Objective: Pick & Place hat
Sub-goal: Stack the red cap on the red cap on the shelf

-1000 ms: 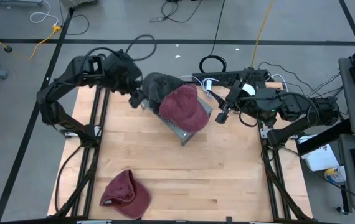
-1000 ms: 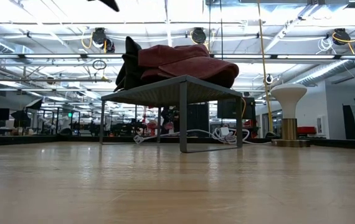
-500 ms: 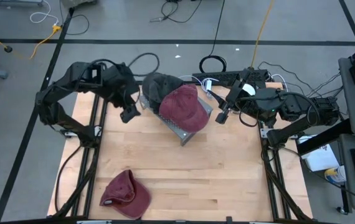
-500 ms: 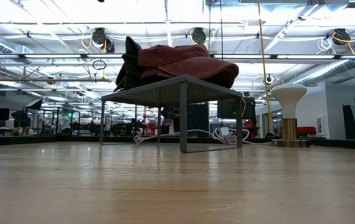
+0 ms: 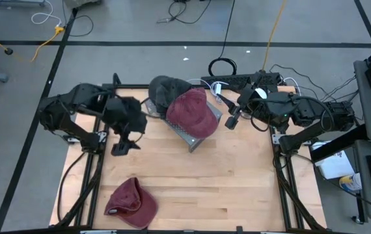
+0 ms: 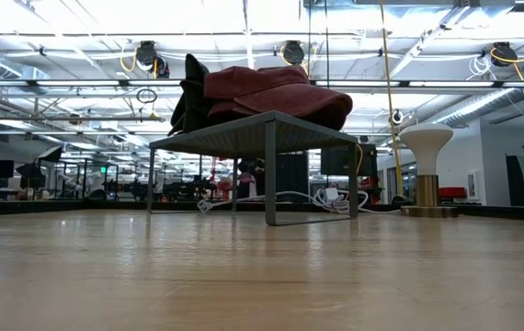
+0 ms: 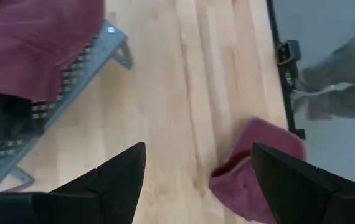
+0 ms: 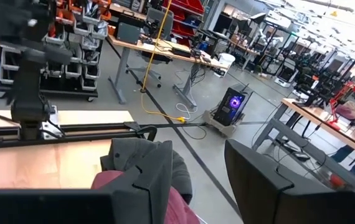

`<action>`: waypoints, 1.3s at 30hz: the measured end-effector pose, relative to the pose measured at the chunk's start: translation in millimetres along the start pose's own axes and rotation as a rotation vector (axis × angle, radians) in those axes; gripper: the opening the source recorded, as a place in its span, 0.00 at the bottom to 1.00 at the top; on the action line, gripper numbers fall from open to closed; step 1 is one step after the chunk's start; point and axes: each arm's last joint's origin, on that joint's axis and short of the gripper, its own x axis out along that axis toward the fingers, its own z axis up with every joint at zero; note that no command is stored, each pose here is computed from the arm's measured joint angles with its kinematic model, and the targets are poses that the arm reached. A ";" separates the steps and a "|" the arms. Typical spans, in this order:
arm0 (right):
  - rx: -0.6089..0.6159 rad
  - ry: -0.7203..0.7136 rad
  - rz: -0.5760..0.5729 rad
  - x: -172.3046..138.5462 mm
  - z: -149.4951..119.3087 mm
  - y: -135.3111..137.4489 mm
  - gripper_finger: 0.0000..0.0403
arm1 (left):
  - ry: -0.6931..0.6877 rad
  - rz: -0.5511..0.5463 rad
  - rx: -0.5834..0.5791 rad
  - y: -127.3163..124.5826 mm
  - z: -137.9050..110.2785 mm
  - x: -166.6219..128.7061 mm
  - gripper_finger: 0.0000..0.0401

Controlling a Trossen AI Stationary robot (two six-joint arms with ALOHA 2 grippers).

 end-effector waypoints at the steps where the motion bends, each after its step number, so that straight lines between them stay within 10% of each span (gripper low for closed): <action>1: 0.003 0.000 0.000 0.0 0.0 0.0 0.35 | 0.005 -0.008 0.001 -3.6 0.2 1.4 0.74; 39: -0.032 0.000 0.000 -0.1 0.0 -0.1 0.35 | 0.314 -0.061 0.034 -195.8 -25.3 116.1 0.74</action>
